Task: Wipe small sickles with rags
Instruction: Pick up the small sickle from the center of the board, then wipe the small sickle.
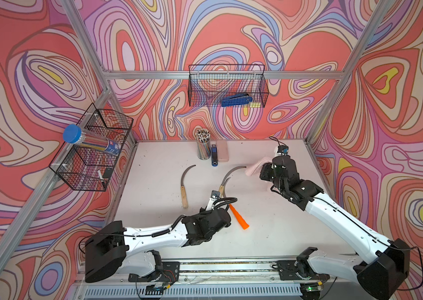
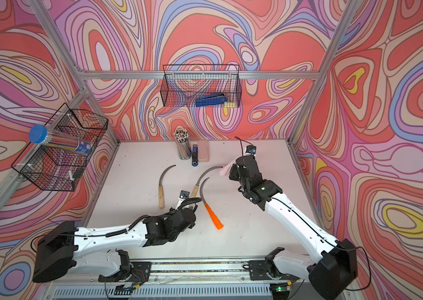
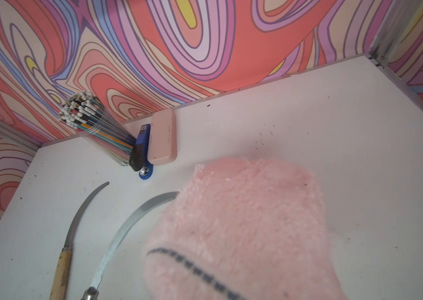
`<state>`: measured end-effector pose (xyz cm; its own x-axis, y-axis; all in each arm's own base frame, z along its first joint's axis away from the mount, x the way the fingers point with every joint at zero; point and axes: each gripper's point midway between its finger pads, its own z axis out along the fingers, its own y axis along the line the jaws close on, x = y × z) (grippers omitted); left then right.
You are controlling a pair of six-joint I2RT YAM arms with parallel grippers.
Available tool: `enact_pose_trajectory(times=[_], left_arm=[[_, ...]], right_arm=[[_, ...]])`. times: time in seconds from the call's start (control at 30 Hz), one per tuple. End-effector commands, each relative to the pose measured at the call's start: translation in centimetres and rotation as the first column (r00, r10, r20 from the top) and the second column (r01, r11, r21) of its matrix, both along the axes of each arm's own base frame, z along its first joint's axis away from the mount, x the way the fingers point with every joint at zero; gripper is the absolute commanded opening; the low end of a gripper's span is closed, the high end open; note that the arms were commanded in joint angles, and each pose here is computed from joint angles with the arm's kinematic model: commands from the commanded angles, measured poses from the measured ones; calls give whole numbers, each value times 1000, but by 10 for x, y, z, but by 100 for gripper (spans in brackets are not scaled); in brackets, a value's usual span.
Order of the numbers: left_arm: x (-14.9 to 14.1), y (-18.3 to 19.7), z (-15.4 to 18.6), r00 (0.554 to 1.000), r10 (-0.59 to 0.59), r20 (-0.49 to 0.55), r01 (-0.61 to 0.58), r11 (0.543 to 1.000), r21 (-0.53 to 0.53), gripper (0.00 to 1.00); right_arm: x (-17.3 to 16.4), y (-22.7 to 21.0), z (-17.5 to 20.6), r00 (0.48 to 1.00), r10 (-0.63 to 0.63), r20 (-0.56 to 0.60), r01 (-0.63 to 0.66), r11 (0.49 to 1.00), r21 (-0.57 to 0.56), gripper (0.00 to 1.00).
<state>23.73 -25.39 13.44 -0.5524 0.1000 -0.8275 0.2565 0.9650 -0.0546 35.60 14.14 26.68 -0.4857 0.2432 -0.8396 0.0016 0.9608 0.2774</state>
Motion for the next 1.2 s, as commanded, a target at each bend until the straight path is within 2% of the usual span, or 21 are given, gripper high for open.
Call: enact_pose_trajectory(times=[0.0, 0.1, 0.3, 0.37, 0.5, 0.67, 0.8, 0.9, 1.03, 1.17], left_arm=[[11, 8, 29, 997, -35, 61, 31, 998, 63, 0], [18, 13, 53, 992, -22, 126, 15, 998, 60, 0], [6, -5, 72, 978, -153, 143, 157, 987, -20, 0], [6, 0, 77, 972, -151, 180, 157, 987, -23, 0], [9, 21, 80, 968, -93, 235, 95, 995, 2, 0], [1, 16, 87, 957, -148, 250, 166, 985, -54, 0], [1, 14, 94, 948, -169, 271, 186, 982, -38, 0], [3, 17, 92, 944, -163, 288, 176, 984, -21, 0], [5, 28, 89, 947, -133, 292, 144, 989, -18, 0], [3, 34, 88, 950, -131, 284, 150, 988, -46, 0]], right_arm=[[-9, 35, 46, 987, 135, 84, -139, 989, 44, 0], [-24, 57, 64, 979, 182, 90, -185, 983, 21, 0], [-37, 86, 67, 953, 298, 53, -300, 954, 24, 0], [-41, 98, 67, 931, 358, 71, -363, 930, 57, 0], [-44, 122, 49, 876, 469, 110, -478, 875, 75, 0], [-51, 144, 25, 844, 533, 59, -536, 840, 87, 0], [-63, 176, 8, 795, 605, 40, -606, 791, 88, 0], [-65, 192, -5, 780, 626, 12, -624, 775, 101, 0], [-60, 195, -17, 793, 609, -7, -605, 789, 109, 0], [-48, 180, -30, 850, 524, -62, -520, 852, 65, 0]])
